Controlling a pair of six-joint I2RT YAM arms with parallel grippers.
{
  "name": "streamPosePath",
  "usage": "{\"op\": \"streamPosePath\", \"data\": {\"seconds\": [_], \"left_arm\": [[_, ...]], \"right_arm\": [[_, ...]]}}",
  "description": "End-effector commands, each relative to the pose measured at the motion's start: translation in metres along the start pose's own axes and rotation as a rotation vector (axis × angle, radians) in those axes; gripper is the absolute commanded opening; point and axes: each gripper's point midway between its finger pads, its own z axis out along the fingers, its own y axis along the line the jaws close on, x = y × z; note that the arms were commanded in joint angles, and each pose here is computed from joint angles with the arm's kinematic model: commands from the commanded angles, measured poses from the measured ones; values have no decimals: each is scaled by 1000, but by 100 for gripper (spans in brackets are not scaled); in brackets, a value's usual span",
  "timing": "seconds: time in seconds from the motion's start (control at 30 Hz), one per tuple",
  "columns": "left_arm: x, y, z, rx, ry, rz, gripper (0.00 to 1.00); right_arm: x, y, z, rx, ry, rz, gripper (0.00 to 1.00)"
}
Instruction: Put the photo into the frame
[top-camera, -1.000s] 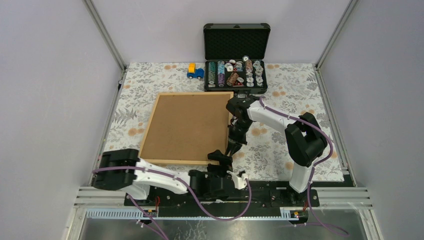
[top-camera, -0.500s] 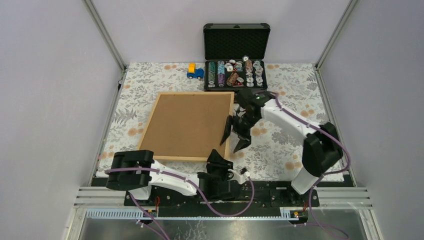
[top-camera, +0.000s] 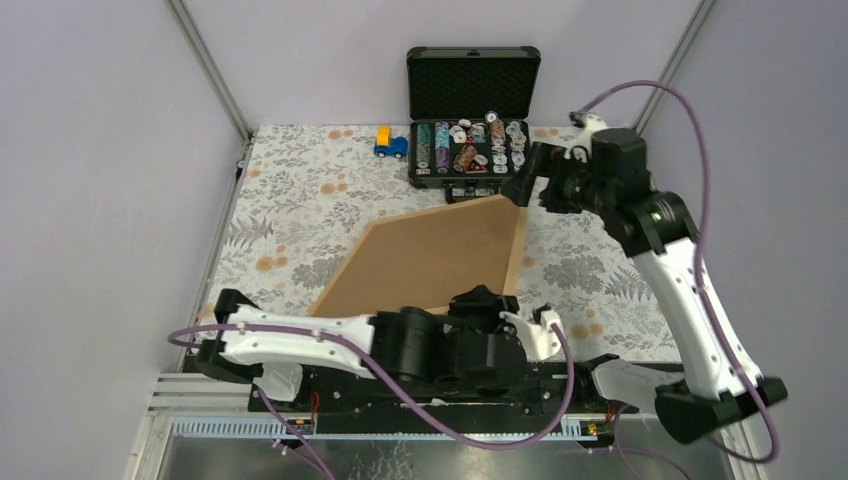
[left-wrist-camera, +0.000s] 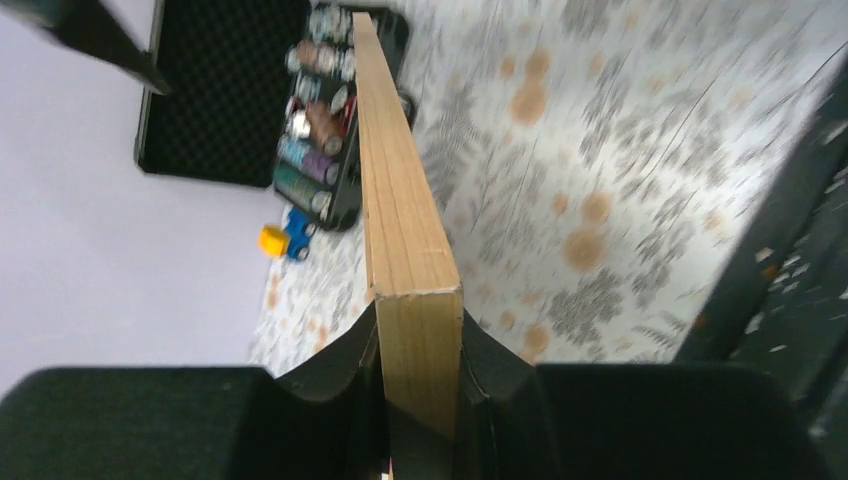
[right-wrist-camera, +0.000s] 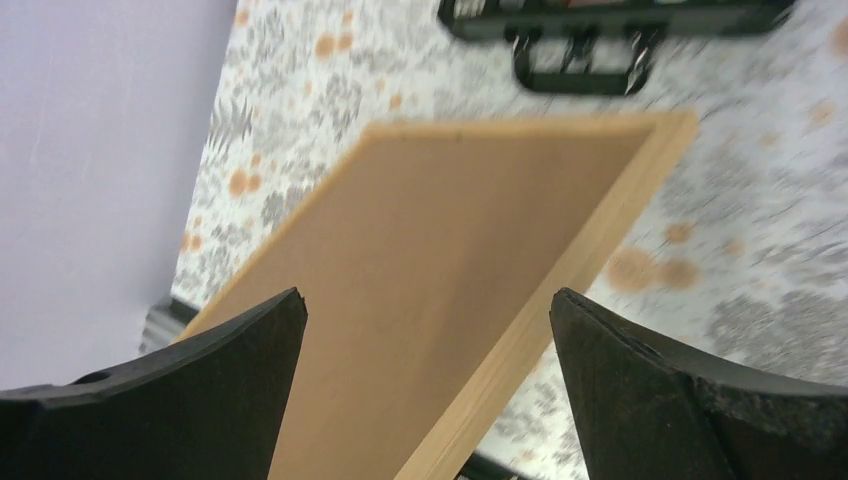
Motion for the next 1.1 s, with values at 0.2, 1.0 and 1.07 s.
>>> {"op": "streamPosePath", "data": {"seconds": [0.2,1.0,1.07], "left_arm": [[-82,154,-64,266,-402,-719,0],[176,310,-24,132,-654,-1991,0],[201,299,-21,48,-613,-2023,0]], "right_arm": [[-145,4,-115,159,-589,-110,100],[-135,29,-14,-60,-278,-34,100],[-128,24,-5,-54,-249,-29,100]]}}
